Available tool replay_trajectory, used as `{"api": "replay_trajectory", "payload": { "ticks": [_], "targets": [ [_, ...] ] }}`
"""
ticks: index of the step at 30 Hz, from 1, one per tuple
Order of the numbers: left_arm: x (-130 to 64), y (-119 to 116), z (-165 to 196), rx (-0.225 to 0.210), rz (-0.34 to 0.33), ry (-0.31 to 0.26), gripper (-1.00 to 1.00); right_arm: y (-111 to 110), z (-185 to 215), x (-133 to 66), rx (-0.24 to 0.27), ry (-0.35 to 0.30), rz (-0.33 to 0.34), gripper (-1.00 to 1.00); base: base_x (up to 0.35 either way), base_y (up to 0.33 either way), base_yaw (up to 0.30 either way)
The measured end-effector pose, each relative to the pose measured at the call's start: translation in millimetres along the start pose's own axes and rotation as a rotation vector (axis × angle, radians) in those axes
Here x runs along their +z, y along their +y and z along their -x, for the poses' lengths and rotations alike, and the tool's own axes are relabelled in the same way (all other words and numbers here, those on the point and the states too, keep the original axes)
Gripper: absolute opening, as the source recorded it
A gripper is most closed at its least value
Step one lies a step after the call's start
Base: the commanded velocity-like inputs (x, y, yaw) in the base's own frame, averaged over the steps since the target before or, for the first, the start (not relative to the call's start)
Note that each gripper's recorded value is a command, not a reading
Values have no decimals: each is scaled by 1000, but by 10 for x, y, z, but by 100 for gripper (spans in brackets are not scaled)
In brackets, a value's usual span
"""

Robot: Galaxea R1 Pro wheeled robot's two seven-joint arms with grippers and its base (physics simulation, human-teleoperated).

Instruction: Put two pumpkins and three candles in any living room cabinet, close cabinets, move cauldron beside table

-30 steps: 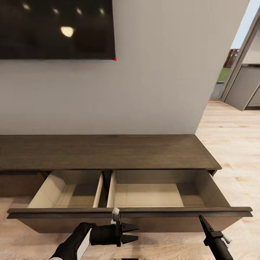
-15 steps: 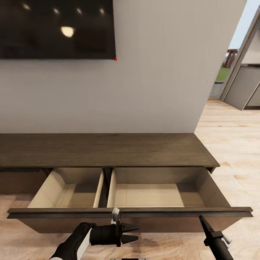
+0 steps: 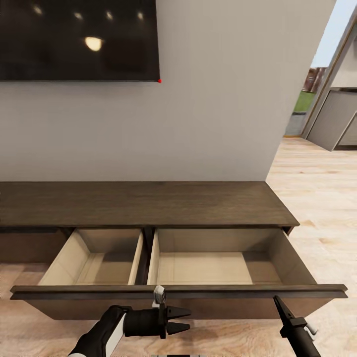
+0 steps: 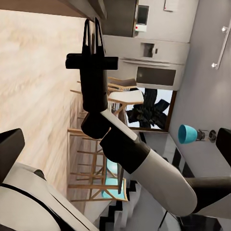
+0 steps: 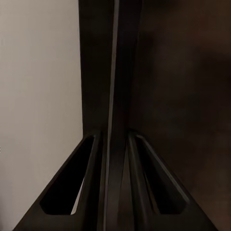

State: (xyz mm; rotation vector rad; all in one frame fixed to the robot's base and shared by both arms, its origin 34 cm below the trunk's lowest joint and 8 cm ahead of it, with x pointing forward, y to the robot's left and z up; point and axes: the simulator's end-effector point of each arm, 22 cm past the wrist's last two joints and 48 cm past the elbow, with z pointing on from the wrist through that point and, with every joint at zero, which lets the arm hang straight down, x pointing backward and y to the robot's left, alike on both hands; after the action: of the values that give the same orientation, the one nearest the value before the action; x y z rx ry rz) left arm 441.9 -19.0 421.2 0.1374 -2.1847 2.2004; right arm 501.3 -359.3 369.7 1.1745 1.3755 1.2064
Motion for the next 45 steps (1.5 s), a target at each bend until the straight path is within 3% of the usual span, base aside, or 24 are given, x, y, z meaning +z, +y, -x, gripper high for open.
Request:
{"api": "replay_trajectory", "payload": {
  "ticks": [45],
  "targets": [
    [6,-2,-2,-1,-1,0,100,0,5,-1,1,-1,0,-100,-18,0,0]
  ]
}}
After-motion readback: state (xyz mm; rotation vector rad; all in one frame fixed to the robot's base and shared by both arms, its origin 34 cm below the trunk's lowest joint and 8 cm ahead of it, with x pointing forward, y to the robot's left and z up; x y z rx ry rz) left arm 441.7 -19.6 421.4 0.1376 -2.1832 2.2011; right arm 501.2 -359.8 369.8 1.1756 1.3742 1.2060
